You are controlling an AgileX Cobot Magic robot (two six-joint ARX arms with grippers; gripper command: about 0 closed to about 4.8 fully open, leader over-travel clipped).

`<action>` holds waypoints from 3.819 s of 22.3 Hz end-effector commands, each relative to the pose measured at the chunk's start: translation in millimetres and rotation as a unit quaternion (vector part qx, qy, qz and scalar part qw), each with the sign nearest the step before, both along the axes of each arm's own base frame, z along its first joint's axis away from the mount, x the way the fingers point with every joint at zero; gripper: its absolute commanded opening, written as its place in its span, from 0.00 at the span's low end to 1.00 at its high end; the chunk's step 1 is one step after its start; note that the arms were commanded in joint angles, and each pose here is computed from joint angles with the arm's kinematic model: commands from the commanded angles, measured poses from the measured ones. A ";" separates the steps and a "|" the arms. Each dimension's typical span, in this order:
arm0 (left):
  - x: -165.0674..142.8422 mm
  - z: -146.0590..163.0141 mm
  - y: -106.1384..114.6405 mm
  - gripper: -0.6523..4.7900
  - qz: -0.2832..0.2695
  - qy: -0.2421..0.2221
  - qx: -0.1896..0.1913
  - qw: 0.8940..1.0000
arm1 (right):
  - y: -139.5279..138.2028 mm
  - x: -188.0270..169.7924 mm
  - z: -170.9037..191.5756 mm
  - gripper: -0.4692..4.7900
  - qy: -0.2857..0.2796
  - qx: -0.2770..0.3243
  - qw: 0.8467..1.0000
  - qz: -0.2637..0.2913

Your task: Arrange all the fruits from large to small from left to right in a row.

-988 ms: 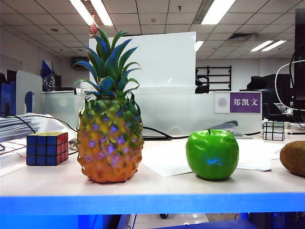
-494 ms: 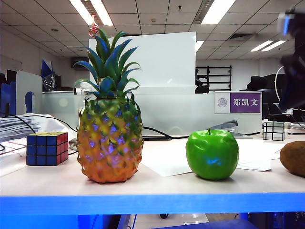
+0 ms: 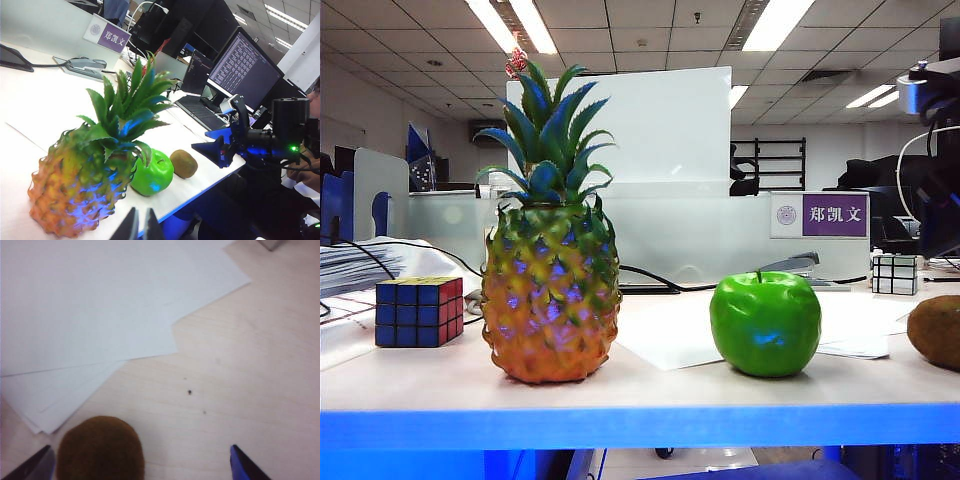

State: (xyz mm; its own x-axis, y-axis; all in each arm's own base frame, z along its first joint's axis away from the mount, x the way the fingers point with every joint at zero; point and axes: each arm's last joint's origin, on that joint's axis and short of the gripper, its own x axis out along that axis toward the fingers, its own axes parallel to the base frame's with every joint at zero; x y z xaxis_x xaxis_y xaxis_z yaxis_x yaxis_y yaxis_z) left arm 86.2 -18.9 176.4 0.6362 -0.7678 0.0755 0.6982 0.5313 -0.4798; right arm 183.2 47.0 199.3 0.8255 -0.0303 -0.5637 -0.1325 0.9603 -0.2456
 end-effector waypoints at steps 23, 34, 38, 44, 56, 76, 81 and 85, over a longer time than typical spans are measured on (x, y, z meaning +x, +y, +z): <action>-1.5 5.9 -0.4 0.18 -0.010 -0.019 -0.005 1.000 | 4.1 15.5 -35.2 0.69 0.089 -0.014 0.996 -0.028; -1.5 5.7 -0.4 0.18 -0.010 -0.020 -0.005 1.000 | 2.5 9.0 -25.3 0.08 0.085 -0.009 0.996 -0.025; -1.5 5.7 -0.4 0.18 -0.010 -0.022 -0.003 1.000 | -0.1 0.7 -8.9 0.08 0.044 0.005 0.999 -0.024; -1.5 5.7 -0.3 0.18 -0.009 -0.024 -0.002 1.000 | 0.5 -8.9 -1.5 0.08 0.049 0.050 0.997 0.010; -1.6 5.7 -0.4 0.18 -0.012 -0.022 -0.003 1.000 | 7.0 13.4 -38.5 0.08 0.120 0.023 0.992 0.006; -2.0 5.6 -0.8 0.18 -0.021 -0.022 -0.001 1.000 | 3.5 6.0 -9.2 1.00 0.033 0.052 0.998 -0.017; -1.8 5.4 -0.7 0.18 -0.019 -0.023 0.000 1.000 | 11.4 -7.9 10.4 1.00 0.022 0.173 0.974 0.148; -1.9 5.4 -0.7 0.18 -0.019 -0.023 0.000 1.000 | 16.2 -10.0 11.3 1.00 0.041 0.220 0.949 0.222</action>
